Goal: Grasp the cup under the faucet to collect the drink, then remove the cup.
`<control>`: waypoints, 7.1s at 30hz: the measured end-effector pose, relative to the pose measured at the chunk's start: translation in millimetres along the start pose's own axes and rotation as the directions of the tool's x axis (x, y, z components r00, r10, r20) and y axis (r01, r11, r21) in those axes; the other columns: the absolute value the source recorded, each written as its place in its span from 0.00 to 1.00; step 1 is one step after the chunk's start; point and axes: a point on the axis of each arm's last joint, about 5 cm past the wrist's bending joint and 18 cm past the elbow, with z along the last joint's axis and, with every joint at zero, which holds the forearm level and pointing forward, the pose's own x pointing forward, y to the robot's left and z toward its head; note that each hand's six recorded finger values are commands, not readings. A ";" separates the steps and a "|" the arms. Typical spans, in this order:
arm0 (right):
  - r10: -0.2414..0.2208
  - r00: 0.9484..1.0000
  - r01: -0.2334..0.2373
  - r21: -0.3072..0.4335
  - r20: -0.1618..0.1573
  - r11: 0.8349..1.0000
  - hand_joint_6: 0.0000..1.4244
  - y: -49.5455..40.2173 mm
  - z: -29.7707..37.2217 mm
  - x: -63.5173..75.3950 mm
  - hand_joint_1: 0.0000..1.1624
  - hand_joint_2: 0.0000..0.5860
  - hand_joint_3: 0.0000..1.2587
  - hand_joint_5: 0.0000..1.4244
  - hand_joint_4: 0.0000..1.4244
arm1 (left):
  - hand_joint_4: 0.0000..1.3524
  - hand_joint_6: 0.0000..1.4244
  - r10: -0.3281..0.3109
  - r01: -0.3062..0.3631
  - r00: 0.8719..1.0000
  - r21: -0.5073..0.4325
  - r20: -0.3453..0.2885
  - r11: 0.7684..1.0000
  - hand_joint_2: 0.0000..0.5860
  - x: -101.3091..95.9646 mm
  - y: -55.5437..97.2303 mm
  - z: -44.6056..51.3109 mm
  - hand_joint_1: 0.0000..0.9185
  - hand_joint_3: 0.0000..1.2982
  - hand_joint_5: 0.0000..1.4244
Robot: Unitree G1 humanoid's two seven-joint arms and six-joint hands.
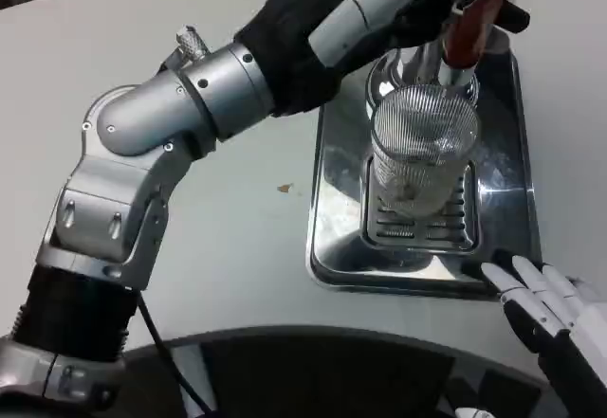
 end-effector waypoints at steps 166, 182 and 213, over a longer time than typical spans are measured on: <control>-0.395 0.918 0.286 0.625 0.039 0.726 0.00 47.9 -27.4 162.5 0.67 0.37 0.05 0.07 0.05 | 0.06 0.12 -0.221 0.207 0.975 0.523 -0.037 0.827 0.17 14.0 8.9 17.0 0.00 0.12 0.10; -0.400 0.916 0.300 0.650 0.006 0.698 0.00 47.1 -22.3 168.0 0.66 0.38 0.05 0.06 0.05 | 0.06 0.12 -0.226 0.213 0.973 0.530 -0.043 0.821 0.18 13.3 9.5 20.5 0.00 0.13 0.10; -0.380 0.925 0.301 0.670 -0.030 0.679 0.00 55.0 -14.1 177.2 0.65 0.38 0.05 0.06 0.05 | 0.06 0.12 -0.229 0.224 0.972 0.540 -0.060 0.811 0.19 10.7 11.9 24.3 0.00 0.13 0.10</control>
